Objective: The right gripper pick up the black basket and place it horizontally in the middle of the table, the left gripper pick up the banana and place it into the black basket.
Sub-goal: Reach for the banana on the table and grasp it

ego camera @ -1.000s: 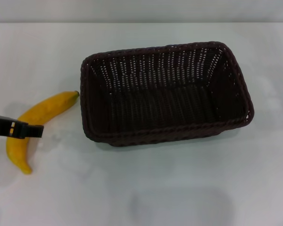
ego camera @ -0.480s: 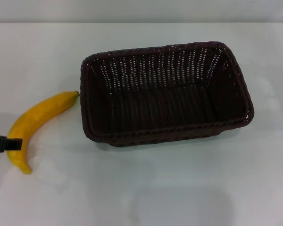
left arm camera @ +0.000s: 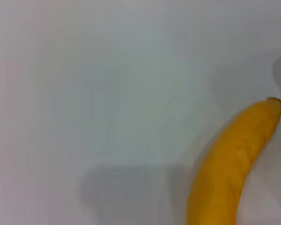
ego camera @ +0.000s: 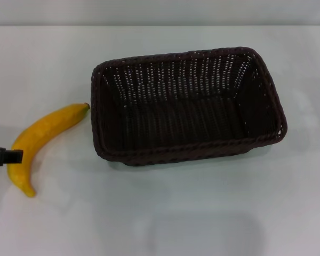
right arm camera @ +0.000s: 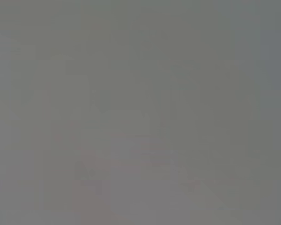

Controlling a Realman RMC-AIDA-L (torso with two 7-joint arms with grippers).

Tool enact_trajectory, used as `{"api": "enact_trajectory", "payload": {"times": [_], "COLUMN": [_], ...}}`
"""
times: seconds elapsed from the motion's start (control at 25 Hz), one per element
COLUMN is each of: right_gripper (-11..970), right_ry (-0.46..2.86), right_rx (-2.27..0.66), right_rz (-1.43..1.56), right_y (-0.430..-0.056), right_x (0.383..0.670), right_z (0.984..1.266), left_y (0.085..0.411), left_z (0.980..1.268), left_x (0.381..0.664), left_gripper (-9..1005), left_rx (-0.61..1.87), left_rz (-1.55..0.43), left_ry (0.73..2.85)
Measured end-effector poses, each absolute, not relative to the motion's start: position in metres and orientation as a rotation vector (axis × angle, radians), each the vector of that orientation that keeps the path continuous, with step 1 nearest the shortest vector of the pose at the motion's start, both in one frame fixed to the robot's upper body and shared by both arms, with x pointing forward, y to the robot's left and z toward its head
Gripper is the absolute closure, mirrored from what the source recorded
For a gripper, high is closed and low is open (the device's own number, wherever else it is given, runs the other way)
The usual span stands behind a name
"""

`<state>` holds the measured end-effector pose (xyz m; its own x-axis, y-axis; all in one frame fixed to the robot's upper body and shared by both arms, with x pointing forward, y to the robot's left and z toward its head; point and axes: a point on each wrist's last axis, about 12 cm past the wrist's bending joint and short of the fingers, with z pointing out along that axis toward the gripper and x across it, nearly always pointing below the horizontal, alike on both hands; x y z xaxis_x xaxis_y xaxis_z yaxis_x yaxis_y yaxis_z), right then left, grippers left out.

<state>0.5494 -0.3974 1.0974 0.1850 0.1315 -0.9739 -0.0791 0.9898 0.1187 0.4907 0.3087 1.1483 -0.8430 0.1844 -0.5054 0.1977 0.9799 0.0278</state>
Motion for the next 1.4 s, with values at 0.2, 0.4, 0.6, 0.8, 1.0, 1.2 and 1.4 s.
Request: {"api": "enact_trajectory", "payload": {"times": [0.2, 0.4, 0.6, 0.8, 1.0, 1.2, 1.4], "right_gripper": [220, 220, 220, 220, 220, 220, 220], "right_ry": [1.369, 1.37, 1.367, 1.371, 1.374, 1.375, 1.378], "right_rx": [0.037, 0.025, 0.021, 0.011, 0.009, 0.001, -0.013], "right_rz": [0.154, 0.167, 0.166, 0.173, 0.183, 0.187, 0.186], "right_y": [-0.396, -0.395, -0.394, -0.392, -0.39, -0.389, -0.389], "right_x": [0.549, 0.549, 0.548, 0.547, 0.547, 0.548, 0.549], "right_z": [1.1, 1.101, 1.102, 1.101, 1.1, 1.101, 1.102], "left_y": [0.308, 0.307, 0.304, 0.303, 0.299, 0.298, 0.295], "left_z": [1.145, 1.142, 1.139, 1.134, 1.13, 1.126, 1.12], "left_x": [0.496, 0.503, 0.51, 0.517, 0.522, 0.526, 0.53], "left_gripper": [138, 138, 144, 154, 164, 174, 184], "left_rx": [0.297, 0.314, 0.341, 0.357, 0.372, 0.377, 0.378], "left_rz": [-0.034, -0.033, -0.039, -0.039, -0.07, -0.086, -0.107], "left_ry": [2.592, 2.571, 2.564, 2.549, 2.536, 2.524, 2.525]}}
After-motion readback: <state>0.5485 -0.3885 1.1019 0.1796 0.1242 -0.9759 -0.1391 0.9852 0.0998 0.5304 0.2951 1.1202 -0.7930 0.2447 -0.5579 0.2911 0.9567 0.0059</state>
